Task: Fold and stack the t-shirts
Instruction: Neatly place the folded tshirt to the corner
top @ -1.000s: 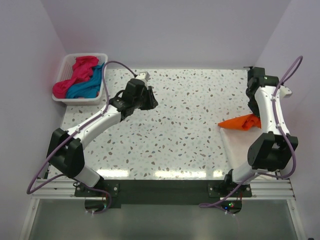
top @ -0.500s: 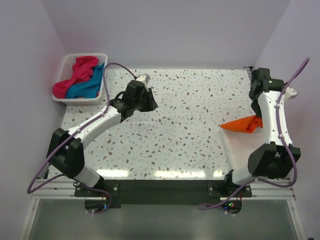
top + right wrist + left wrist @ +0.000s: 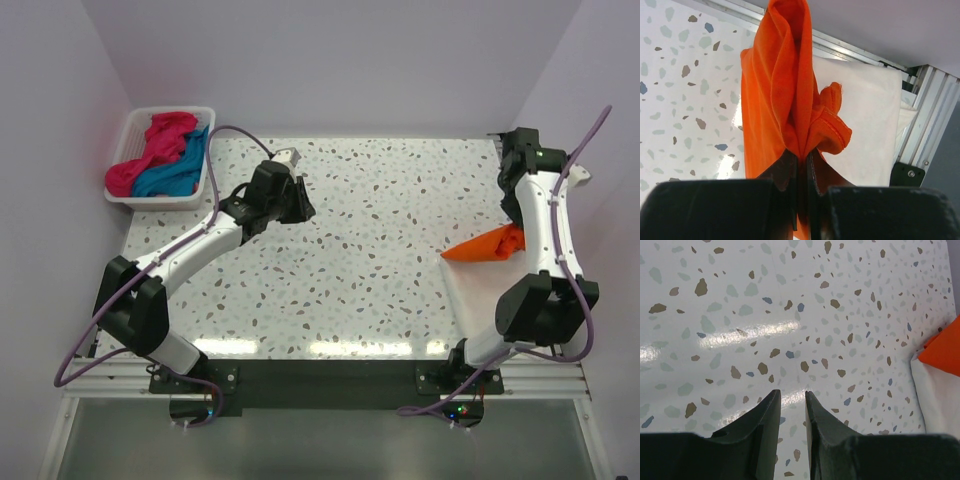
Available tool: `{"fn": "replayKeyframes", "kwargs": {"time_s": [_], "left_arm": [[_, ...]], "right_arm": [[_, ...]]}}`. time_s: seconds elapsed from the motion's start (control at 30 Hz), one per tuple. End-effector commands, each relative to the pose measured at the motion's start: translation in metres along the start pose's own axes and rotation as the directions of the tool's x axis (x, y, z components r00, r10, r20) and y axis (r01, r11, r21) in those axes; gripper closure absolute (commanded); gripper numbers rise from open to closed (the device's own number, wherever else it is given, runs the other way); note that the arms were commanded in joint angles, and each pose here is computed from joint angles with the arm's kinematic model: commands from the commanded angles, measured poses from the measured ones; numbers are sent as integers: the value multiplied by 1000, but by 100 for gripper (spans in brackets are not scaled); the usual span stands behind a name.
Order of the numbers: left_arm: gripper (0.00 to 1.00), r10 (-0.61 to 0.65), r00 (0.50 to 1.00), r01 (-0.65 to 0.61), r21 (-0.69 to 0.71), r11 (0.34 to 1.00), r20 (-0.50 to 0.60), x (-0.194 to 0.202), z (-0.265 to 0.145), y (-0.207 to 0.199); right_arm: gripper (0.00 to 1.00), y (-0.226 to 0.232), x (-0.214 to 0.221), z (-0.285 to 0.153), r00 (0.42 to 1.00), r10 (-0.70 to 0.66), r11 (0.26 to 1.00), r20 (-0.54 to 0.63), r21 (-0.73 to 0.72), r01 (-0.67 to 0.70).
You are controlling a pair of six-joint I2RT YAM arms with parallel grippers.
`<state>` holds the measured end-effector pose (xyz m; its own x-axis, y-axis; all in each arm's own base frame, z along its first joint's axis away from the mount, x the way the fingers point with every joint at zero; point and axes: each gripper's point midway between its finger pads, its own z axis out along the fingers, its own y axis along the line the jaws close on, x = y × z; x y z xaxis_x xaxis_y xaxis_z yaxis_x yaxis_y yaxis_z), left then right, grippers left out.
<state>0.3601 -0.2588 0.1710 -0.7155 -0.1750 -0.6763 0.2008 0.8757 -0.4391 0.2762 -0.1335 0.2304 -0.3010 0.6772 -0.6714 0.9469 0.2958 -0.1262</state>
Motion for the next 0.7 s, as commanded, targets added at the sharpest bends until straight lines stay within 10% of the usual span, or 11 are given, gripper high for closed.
{"fn": "replayKeyframes", "kwargs": {"time_s": [0.0, 0.67], "left_arm": [[69, 35, 998, -37, 37, 999, 52, -17, -7, -12], [69, 32, 998, -35, 41, 999, 52, -20, -6, -15]], "right_arm": [[100, 4, -10, -2, 1000, -16, 1000, 7, 2, 16], [100, 16, -24, -10, 999, 14, 996, 52, -90, -10]]}}
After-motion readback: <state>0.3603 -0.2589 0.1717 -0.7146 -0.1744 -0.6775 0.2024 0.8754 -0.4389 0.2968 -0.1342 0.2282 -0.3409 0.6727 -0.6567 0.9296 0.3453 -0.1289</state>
